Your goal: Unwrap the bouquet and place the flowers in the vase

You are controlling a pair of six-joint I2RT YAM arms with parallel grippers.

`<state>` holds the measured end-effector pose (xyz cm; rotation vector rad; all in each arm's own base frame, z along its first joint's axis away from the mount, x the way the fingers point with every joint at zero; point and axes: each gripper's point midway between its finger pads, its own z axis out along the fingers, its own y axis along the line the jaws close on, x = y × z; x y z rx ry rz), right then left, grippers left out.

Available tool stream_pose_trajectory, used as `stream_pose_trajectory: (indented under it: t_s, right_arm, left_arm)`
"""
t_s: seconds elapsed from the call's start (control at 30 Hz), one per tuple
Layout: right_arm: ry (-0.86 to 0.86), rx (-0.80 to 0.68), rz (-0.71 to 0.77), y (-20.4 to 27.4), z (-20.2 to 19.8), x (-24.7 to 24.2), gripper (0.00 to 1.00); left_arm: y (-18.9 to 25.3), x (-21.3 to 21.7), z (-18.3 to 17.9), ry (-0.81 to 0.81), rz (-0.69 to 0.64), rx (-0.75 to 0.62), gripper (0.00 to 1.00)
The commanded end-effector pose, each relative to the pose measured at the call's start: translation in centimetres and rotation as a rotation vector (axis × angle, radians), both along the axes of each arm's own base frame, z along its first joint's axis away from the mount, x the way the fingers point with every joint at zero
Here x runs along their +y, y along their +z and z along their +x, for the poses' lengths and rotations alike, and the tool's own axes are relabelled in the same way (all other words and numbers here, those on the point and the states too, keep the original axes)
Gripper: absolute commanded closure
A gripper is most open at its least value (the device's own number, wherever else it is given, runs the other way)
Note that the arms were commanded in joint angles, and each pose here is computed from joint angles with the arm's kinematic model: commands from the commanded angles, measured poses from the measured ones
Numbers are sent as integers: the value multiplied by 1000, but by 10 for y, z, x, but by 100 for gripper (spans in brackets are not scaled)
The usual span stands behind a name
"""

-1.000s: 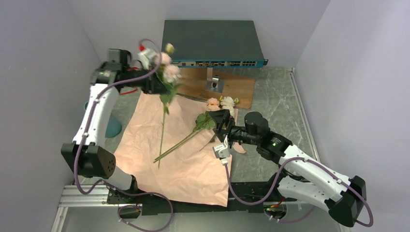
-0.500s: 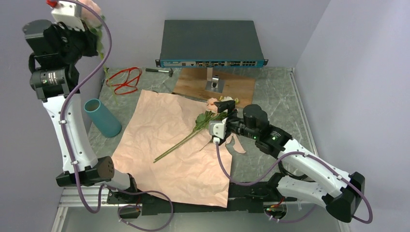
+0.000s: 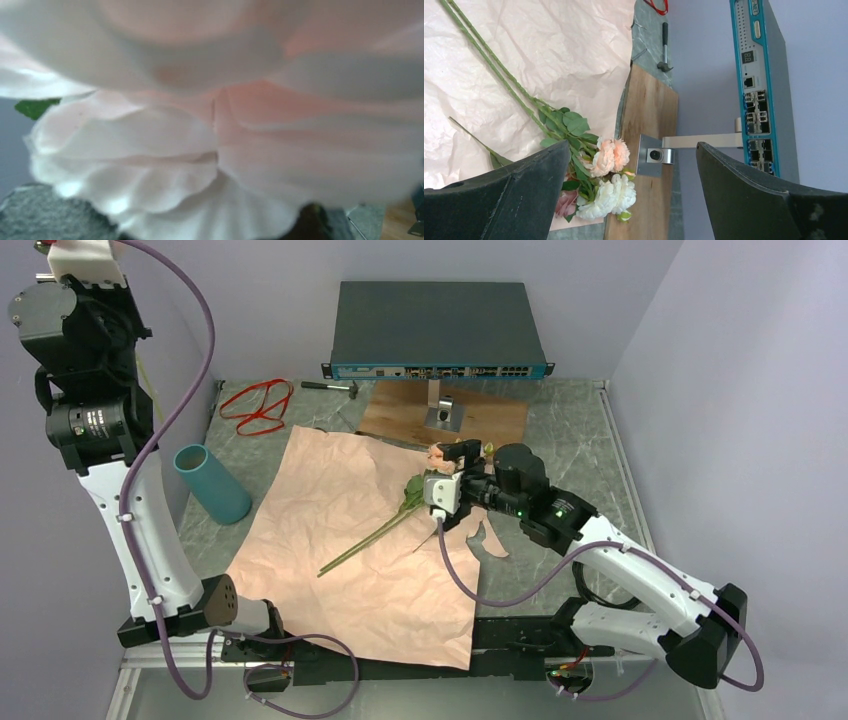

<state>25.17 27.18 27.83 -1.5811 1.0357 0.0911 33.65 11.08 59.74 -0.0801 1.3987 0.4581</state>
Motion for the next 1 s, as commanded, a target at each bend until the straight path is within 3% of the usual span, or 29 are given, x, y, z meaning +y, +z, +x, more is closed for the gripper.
stream_pose_trajectory:
  t_s: [0.0,0.2,0.57,0.77,0.97]
  right_arm:
    - [52,-25,37,24,-3,12,0]
    - [65,-29,30,32,0,17,0]
    - [77,-45,5,29,-3,14,0]
    - [55,-9,22,28,-4,11,0]
    - [26,40,50,26,-5,10,0]
  left_arm:
    - [20,14,-15,65,-97,-120,99]
    - [6,44,-10,138,-172,-118,100]
    - [-40,54,2,118,-272,-63,100]
    - [-83,64,13,148,-275,20,100]
    - [-141,69,27,164,-333,133,92]
